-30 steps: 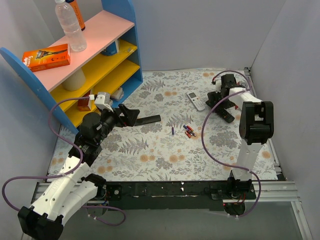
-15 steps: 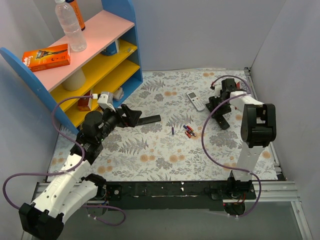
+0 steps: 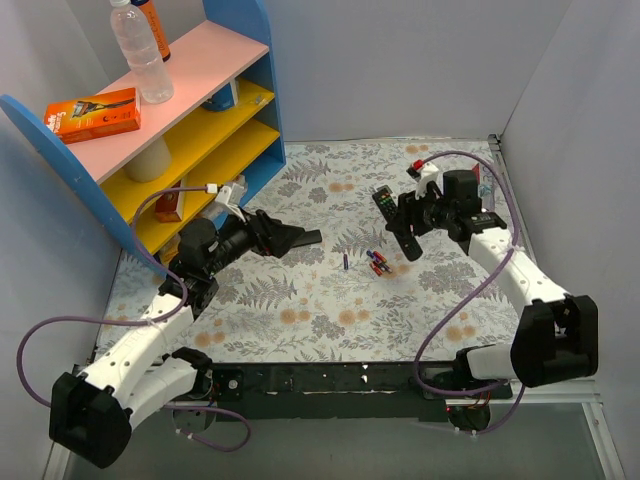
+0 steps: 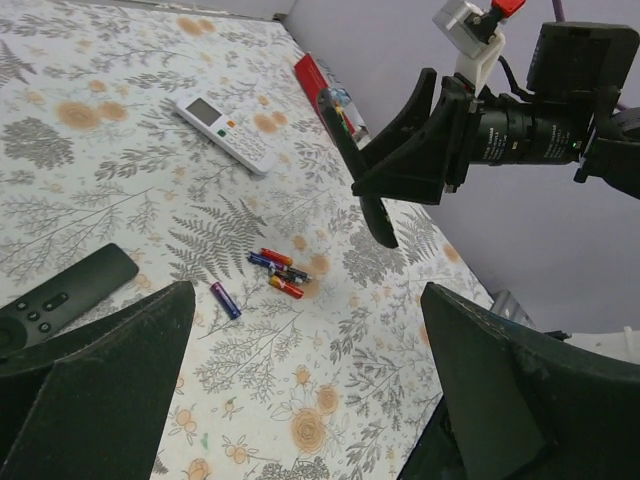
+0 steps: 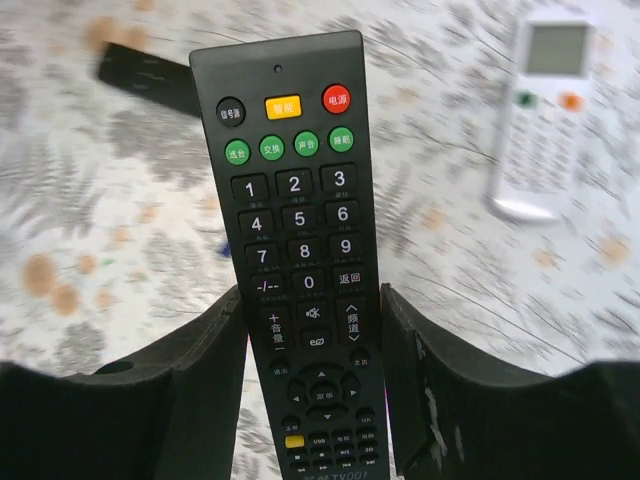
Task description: Load the batteries into the remote control
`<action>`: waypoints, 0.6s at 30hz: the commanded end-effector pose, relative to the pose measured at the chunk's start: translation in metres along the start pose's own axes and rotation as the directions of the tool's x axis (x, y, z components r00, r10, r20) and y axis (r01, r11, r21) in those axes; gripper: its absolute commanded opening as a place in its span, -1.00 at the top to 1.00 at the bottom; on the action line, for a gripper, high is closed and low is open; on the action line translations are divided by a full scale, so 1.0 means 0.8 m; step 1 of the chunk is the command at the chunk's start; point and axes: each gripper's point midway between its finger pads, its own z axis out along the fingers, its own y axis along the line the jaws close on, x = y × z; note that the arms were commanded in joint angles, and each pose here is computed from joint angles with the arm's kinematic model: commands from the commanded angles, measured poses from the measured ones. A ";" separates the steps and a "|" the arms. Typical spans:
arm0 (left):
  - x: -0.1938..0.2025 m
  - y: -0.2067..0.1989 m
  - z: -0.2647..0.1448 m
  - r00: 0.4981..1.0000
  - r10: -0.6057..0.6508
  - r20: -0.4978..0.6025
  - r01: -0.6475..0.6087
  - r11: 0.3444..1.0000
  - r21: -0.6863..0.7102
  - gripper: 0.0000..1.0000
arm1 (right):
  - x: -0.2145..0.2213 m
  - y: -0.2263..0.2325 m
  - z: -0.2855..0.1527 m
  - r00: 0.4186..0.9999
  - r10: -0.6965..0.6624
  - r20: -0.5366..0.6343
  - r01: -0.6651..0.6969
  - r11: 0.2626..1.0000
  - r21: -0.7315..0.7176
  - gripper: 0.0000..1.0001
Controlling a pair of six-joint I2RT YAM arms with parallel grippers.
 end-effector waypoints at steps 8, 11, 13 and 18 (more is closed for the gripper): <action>-0.019 -0.070 0.035 0.993 0.110 -0.051 -0.086 0.935 0.343 -0.96 | -0.073 0.221 -0.060 0.912 -0.022 0.411 0.263 0.799 -0.541 0.56; -0.010 -0.081 0.042 0.990 0.112 -0.090 -0.063 0.901 0.429 -0.96 | -0.074 0.249 -0.068 0.904 -0.019 0.426 0.298 0.744 -0.598 0.57; -0.012 -0.090 0.042 0.990 0.121 -0.070 -0.072 0.872 0.484 -0.96 | -0.073 0.260 -0.070 0.905 -0.016 0.424 0.301 0.728 -0.615 0.56; 0.002 -0.093 0.039 0.989 0.114 -0.094 -0.045 0.841 0.540 -0.96 | -0.070 0.279 -0.070 0.907 -0.022 0.421 0.317 0.694 -0.647 0.57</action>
